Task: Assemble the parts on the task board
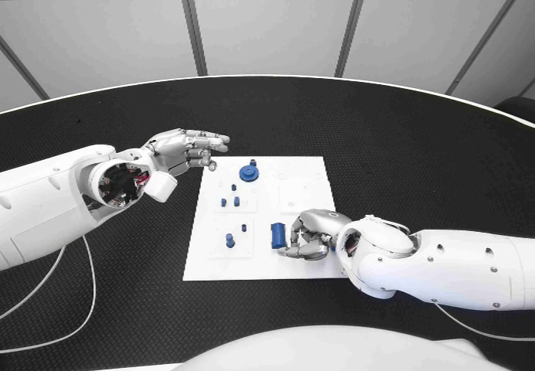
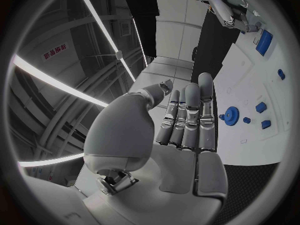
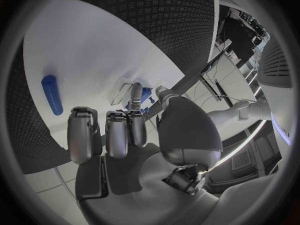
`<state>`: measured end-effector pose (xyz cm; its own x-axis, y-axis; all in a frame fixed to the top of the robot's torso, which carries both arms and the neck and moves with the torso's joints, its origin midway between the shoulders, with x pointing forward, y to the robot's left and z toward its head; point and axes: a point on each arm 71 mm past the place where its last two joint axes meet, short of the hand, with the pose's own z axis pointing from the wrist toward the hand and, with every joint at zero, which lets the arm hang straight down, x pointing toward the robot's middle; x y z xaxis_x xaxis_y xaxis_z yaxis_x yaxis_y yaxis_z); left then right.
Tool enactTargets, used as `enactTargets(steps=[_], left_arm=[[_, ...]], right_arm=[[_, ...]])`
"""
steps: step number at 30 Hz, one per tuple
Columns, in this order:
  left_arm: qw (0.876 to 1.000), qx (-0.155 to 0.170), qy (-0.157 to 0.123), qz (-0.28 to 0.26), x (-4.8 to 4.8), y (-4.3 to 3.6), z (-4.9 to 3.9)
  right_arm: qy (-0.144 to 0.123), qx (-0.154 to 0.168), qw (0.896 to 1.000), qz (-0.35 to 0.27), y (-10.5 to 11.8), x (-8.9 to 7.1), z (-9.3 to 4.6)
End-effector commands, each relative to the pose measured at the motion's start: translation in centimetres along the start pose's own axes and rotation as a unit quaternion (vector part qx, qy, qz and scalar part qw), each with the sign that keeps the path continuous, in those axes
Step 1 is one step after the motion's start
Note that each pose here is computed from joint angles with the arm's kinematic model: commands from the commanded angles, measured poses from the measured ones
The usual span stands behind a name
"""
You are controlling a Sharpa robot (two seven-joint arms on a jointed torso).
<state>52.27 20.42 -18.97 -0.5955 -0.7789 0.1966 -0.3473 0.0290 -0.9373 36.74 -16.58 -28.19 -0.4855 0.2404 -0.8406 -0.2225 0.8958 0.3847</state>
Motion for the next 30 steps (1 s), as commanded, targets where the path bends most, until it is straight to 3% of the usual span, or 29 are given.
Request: enactTargets(steps=[1, 9, 18, 25, 30], left_arm=[[1.0, 0.0, 0.0, 0.0, -0.02, 0.0, -0.02], [1.0, 0.0, -0.001, 0.0, -0.09, 0.0, -0.11], [1.0, 0.001, -0.004, 0.0, -0.22, 0.0, -0.22], [1.0, 0.001, -0.006, 0.0, -0.37, 0.0, -0.24], [1.0, 0.001, -0.006, 0.0, -0.38, 0.01, -0.2]], right_arm=[[0.001, -0.002, 1.0, 0.0, 0.0, 0.0, -0.1], [-0.019, -0.008, 1.0, 0.012, -0.2, -0.5, -0.8], [-0.104, -0.032, 0.992, 0.056, -2.0, -2.5, -3.1], [-0.127, 0.015, 0.989, 0.077, -6.0, -3.7, -5.3], [-0.133, 0.041, 0.987, 0.081, -7.5, -4.0, -5.9]])
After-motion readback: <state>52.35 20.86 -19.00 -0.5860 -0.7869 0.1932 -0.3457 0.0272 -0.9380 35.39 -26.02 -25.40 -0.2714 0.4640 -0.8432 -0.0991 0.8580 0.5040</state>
